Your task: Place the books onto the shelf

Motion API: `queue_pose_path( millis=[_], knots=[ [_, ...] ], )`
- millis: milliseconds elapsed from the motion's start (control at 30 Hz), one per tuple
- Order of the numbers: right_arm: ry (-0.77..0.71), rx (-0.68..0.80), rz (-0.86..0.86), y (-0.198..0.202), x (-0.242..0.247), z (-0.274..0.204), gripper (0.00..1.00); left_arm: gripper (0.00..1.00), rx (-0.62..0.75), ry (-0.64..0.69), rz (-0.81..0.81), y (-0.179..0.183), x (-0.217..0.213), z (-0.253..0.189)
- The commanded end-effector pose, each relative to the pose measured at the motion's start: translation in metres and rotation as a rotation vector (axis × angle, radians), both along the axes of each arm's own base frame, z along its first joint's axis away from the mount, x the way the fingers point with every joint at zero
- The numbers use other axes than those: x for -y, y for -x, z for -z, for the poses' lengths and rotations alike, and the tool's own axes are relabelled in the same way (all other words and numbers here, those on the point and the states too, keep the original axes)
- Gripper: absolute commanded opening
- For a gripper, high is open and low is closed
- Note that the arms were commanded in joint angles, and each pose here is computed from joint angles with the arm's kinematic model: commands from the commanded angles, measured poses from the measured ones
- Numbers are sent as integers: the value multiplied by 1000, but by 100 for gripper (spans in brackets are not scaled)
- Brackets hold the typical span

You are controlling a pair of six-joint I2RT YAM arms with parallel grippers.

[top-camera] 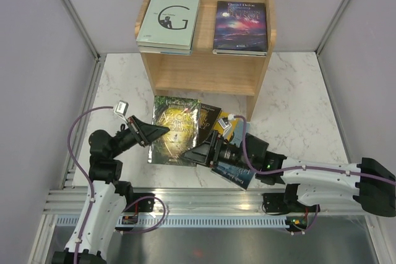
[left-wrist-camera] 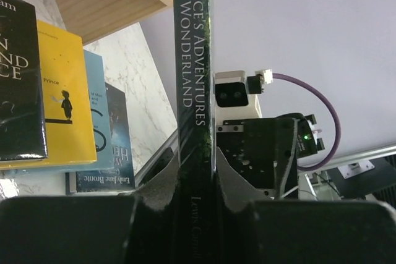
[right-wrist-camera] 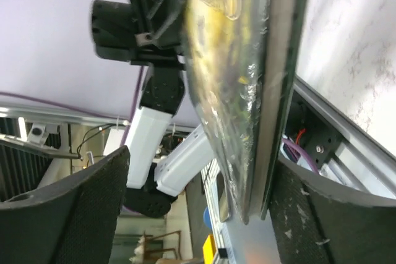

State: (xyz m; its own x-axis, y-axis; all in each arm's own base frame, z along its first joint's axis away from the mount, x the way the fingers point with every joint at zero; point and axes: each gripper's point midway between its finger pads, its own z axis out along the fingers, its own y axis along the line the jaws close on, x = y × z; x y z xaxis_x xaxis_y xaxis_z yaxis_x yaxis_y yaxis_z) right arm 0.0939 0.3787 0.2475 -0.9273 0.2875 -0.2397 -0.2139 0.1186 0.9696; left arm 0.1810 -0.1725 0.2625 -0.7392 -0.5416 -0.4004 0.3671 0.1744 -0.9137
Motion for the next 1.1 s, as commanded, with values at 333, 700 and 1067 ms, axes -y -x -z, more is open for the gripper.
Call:
queue_pose_path(
  millis=[333, 700, 1067],
  knots=[
    [-265, 72, 117, 0, 16, -79, 93, 2, 20, 87, -231, -12, -22, -21],
    [-385, 114, 162, 9, -16, -118, 55, 2, -96, 85, -426, -13, -46, 1],
    [-320, 193, 320, -11, 4, -142, 8, 2, -108, 10, -386, -8, -41, 4]
  ],
)
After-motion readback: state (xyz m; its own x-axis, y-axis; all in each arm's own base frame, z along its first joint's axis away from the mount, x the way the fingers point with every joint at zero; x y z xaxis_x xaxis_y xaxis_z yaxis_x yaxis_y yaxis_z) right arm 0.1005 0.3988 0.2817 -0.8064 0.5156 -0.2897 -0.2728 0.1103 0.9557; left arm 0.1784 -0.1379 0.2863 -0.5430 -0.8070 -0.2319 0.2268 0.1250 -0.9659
